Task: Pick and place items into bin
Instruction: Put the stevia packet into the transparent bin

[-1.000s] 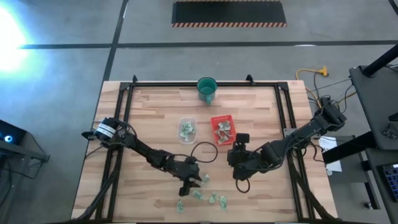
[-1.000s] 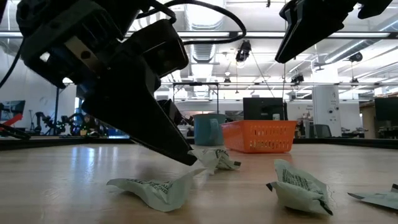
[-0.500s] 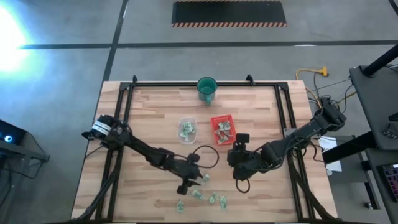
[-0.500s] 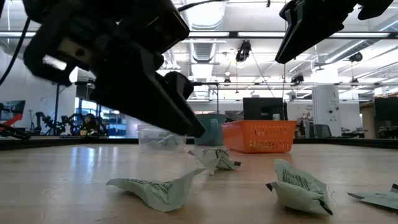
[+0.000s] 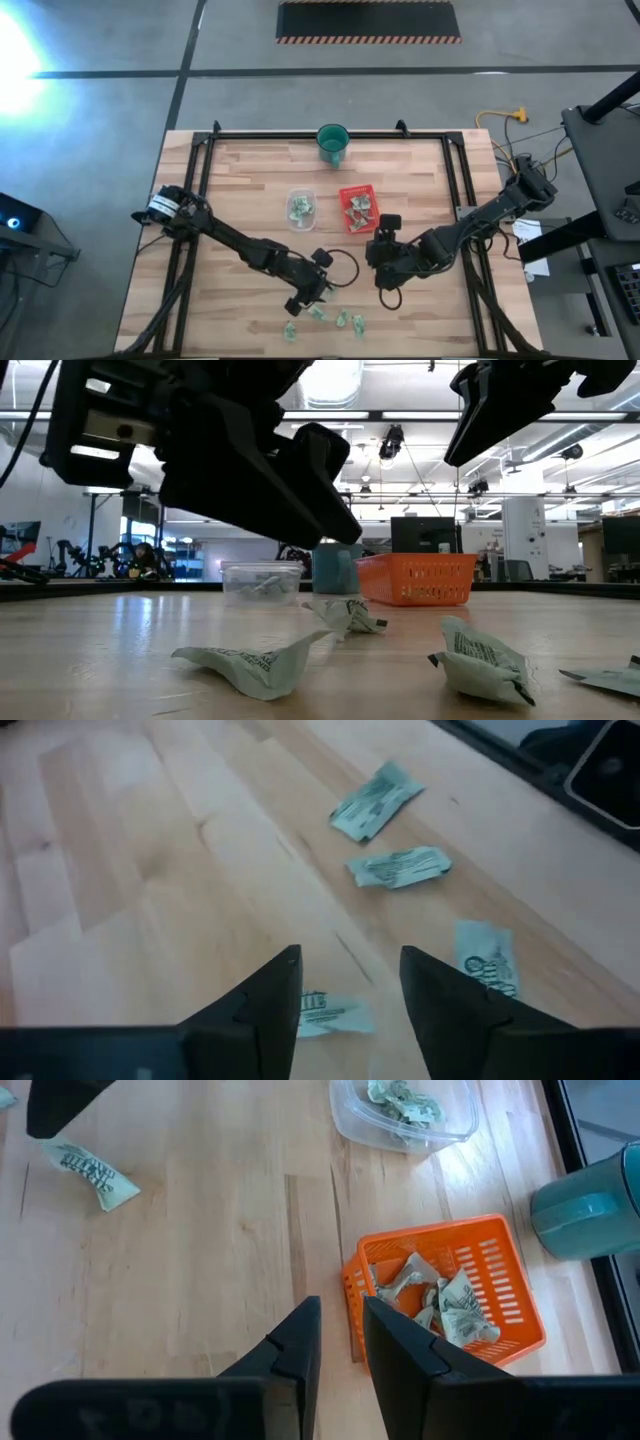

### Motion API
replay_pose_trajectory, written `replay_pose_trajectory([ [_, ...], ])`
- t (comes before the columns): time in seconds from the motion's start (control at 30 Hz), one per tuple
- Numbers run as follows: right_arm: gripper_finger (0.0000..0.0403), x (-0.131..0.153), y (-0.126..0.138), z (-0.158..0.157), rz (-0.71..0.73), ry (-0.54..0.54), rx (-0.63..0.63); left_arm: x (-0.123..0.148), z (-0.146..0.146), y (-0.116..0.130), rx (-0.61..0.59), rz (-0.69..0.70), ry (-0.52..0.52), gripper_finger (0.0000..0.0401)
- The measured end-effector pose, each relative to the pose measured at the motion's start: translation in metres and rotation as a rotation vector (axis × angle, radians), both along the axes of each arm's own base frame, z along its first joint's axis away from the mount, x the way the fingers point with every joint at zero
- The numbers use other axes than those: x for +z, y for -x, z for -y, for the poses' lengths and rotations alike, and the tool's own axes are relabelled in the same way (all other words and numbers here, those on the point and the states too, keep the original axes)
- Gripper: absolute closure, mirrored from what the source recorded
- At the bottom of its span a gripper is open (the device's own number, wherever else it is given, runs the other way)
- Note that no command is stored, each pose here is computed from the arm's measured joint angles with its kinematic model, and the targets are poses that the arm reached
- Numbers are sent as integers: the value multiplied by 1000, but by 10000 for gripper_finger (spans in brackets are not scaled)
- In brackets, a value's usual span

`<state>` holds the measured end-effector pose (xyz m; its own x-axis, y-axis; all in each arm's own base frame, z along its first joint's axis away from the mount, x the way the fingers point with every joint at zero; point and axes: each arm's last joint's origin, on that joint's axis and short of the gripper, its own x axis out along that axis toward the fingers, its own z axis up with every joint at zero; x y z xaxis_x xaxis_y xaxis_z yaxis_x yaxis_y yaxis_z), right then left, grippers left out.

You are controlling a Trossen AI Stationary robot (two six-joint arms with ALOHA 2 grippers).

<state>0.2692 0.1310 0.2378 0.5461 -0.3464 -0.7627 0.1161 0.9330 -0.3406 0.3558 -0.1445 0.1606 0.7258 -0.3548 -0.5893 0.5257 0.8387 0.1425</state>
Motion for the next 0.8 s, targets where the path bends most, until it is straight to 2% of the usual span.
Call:
replay_pose_trajectory([
  [0.37, 335, -3, 0, 0, 0, 1, 2, -18, -10, -10, 25, -40, -12, 168],
  [0.6, 335, -3, 0, 0, 1, 1, 3, -17, -14, -11, 50, -46, 7, 164],
  [0.8, 335, -3, 0, 0, 4, -1, 3, -30, -18, -14, 67, -98, 36, 164],
])
